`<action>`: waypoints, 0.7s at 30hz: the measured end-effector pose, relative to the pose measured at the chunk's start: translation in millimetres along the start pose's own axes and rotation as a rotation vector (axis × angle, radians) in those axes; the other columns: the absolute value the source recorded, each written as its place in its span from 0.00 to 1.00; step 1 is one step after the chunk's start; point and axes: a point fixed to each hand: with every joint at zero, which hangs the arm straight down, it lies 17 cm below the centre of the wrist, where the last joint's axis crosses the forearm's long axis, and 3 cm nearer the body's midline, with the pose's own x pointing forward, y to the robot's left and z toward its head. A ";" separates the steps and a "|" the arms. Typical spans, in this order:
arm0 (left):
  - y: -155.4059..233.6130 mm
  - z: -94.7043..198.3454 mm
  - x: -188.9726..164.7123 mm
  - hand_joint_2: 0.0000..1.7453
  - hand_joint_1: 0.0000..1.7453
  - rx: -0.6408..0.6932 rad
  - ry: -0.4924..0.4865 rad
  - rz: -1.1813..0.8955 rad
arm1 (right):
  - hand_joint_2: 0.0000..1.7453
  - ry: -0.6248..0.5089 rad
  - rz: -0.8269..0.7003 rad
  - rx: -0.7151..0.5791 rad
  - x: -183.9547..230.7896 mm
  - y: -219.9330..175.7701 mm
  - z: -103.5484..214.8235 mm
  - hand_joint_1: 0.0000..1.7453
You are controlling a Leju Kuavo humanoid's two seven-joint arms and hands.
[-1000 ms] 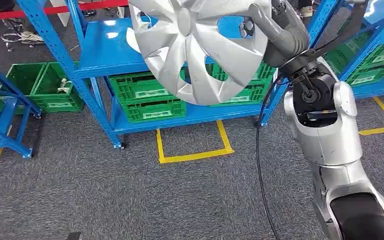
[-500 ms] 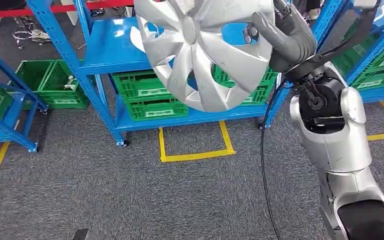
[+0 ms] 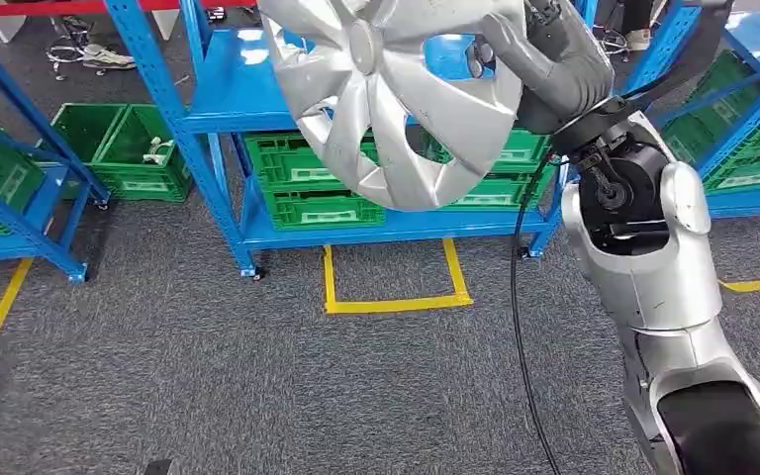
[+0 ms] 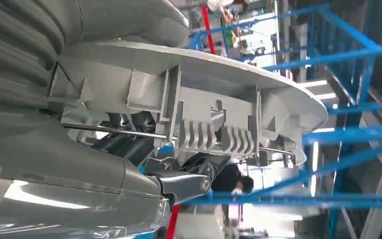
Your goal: Take the parts from the cabinet and place them on the table.
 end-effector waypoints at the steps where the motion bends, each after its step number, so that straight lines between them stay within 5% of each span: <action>1: -0.5 0.0 0.4 1.00 0.00 -0.001 -0.001 0.000 | 1.00 0.000 0.001 0.000 0.0 0.0 0.1 1.00; 21: -7.8 -0.3 -1.8 1.00 0.00 -0.010 0.004 0.003 | 1.00 0.000 0.015 0.029 1.1 9.4 -2.2 1.00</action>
